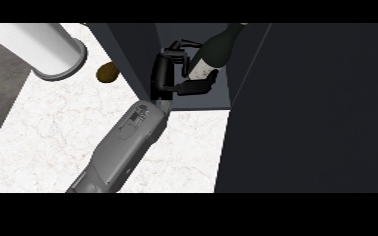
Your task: Pick up the wine, place it into the cabinet and close the cabinet
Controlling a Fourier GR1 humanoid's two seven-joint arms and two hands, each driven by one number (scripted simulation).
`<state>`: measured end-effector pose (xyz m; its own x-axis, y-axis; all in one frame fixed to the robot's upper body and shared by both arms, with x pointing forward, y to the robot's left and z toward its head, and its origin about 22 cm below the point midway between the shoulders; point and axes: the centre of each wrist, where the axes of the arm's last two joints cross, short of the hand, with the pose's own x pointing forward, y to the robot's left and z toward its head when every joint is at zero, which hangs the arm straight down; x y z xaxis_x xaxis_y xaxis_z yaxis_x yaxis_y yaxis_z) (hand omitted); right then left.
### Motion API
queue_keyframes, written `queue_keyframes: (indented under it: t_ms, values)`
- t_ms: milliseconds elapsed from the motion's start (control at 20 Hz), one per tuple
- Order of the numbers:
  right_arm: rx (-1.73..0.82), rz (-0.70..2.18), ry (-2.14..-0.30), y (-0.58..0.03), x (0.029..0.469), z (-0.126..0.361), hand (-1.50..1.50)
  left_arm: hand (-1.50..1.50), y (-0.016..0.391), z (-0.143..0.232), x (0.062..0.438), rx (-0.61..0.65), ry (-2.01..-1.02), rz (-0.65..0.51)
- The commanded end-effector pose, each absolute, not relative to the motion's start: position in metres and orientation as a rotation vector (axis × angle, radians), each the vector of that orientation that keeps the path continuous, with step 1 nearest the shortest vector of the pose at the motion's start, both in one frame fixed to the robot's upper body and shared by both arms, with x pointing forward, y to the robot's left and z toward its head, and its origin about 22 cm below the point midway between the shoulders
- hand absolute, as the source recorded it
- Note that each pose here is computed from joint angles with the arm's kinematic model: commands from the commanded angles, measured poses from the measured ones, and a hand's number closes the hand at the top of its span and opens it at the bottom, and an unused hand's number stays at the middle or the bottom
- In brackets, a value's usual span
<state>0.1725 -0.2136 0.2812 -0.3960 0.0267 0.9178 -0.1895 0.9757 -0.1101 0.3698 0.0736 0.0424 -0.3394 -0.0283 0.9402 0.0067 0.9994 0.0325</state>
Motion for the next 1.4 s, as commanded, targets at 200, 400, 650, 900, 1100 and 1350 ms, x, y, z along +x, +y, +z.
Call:
queue_keyframes:
  t_ms: [200, 400, 650, 900, 1100, 1350]
  values:
    - [0.214, 0.269, -1.997, -0.221, 0.149, 0.278, -1.5, 1.5, 0.076, 0.003, 0.368, 0.121, -1.875, -0.13]
    - [0.207, 0.293, -1.98, -0.216, 0.156, 0.283, -1.5, 1.5, 0.071, -0.011, 0.358, 0.162, -1.871, -0.13]
    - [0.211, 0.271, -1.979, -0.209, 0.153, 0.276, -1.5, 1.5, 0.092, -0.011, 0.381, 0.188, -1.901, -0.06]
    - [0.215, 0.261, -2.007, -0.212, 0.169, 0.283, -1.5, 1.5, 0.093, -0.008, 0.388, 0.145, -1.915, -0.003]
    - [0.207, 0.274, -2.005, -0.217, 0.161, 0.292, -1.5, 1.5, 0.104, -0.012, 0.395, 0.11, -1.879, 0.069]
    - [0.228, 0.285, -1.993, -0.208, 0.17, 0.288, -1.5, 1.5, 0.111, -0.014, 0.401, 0.133, -1.839, 0.073]
